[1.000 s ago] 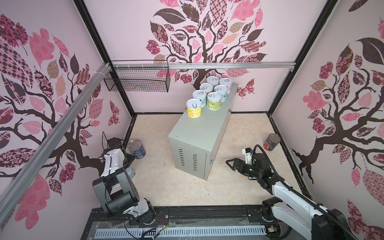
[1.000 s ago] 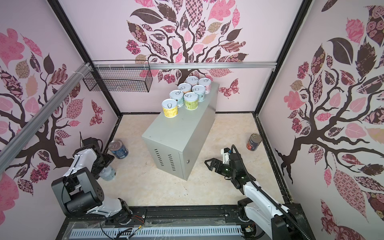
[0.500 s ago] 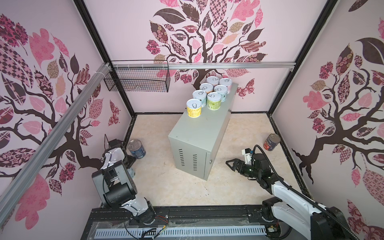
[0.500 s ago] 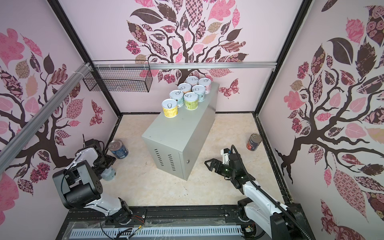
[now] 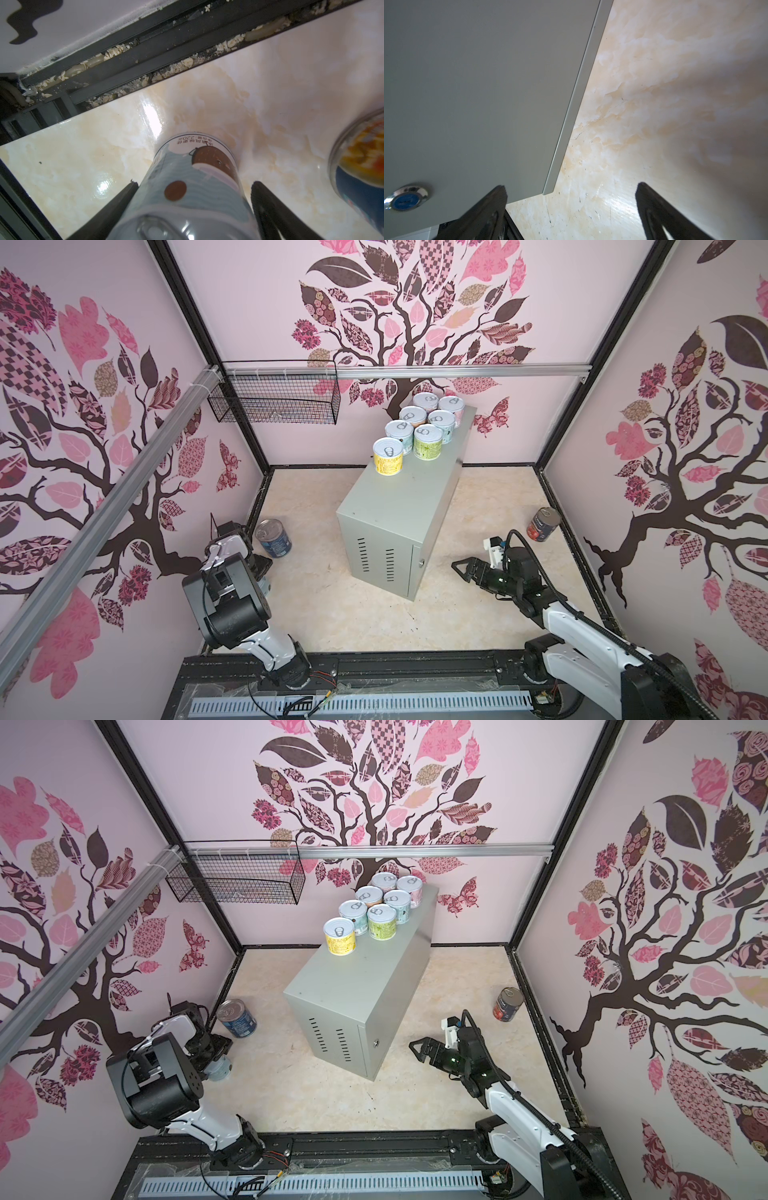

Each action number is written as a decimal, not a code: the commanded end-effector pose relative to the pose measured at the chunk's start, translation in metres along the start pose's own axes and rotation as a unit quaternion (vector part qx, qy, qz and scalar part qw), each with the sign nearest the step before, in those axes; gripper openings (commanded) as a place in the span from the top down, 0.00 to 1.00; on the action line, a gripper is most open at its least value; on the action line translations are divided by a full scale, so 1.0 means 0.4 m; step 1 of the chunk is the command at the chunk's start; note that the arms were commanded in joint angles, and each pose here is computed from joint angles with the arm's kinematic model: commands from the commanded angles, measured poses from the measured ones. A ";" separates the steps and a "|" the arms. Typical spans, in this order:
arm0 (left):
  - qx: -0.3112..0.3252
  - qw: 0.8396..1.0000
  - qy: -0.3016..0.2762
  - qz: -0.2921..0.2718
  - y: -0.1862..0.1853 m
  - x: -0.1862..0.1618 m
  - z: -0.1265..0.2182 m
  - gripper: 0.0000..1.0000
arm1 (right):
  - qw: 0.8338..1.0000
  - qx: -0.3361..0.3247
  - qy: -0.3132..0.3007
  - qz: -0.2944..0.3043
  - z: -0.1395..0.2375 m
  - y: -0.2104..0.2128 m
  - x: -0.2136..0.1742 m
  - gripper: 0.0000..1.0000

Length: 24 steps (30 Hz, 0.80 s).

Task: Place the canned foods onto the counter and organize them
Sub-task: 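Lower the left gripper over the light-blue can and close around it, then lift the light-blue can with the left gripper up toward the box top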

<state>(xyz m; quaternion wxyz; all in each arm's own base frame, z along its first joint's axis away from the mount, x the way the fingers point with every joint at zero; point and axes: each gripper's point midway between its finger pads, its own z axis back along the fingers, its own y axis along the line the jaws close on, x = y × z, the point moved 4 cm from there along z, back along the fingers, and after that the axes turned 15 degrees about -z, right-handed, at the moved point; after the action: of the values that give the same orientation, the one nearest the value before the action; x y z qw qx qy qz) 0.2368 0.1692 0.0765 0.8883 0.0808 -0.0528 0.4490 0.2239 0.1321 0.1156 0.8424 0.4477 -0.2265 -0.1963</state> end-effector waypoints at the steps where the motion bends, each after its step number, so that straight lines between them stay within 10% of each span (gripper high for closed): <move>1: -0.015 1.000 0.005 -0.002 -0.004 -0.015 -0.009 0.19 | 1.000 0.002 -0.003 0.011 0.001 0.006 0.000 0.00; 24: -0.100 0.987 -0.106 -0.066 -0.044 -0.073 0.230 0.44 | 0.995 -0.007 0.055 0.085 -0.002 0.037 -0.106 0.00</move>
<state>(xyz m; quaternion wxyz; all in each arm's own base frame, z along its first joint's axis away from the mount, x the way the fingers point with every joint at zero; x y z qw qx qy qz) 0.2321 0.1305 0.1497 0.9015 0.0411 -0.1688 0.3964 0.1979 0.1571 0.1163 0.8617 0.4441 -0.2095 -0.1276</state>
